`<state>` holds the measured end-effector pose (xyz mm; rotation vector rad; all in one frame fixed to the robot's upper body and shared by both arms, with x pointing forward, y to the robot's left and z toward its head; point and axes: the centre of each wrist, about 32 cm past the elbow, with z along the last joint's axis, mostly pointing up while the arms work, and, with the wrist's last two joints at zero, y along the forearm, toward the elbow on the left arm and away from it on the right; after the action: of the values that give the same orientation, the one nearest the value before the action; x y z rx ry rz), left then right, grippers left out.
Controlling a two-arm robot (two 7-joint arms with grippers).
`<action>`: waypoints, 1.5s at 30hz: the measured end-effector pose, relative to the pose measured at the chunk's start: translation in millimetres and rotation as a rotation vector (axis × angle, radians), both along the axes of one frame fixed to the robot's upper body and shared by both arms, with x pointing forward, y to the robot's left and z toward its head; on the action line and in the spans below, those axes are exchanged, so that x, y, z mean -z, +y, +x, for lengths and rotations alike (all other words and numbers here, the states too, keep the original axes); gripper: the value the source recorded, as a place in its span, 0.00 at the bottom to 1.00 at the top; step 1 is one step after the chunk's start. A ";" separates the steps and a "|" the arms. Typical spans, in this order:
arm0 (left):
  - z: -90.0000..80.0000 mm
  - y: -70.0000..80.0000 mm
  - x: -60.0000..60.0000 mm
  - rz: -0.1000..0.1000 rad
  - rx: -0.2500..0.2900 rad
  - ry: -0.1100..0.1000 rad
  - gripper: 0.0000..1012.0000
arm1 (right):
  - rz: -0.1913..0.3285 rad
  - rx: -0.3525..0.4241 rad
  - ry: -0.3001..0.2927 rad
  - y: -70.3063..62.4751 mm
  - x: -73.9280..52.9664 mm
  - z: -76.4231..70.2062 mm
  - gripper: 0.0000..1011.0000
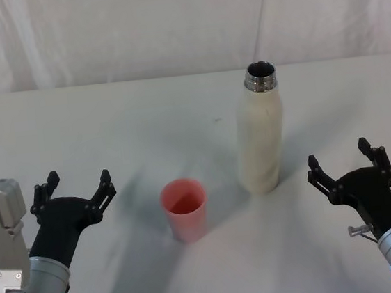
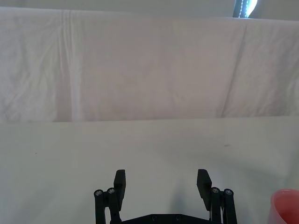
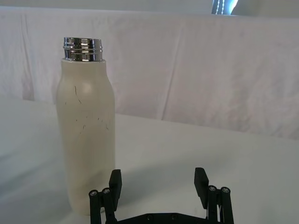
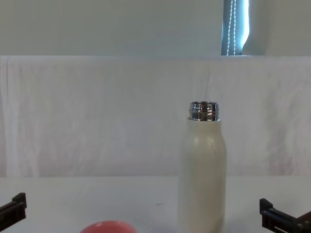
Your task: Grasp the thermos with one hand and pour water into the cup lid.
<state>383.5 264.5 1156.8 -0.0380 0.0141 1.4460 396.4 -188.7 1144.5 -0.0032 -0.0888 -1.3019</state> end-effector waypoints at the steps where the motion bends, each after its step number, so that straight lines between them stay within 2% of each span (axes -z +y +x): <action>1: 0.0 0.0 0.0 0.000 0.000 0.000 0.99 | 0.000 0.000 0.000 0.0 0.0 0.0 0.99; 45: 0.0 0.0 0.0 0.000 0.000 0.000 0.99 | 0.000 0.000 0.000 0.0 0.0 0.0 0.99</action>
<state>383.5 264.5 1156.8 -0.0380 0.0141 1.4461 396.4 -188.7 1144.5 -0.0031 -0.0888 -1.3019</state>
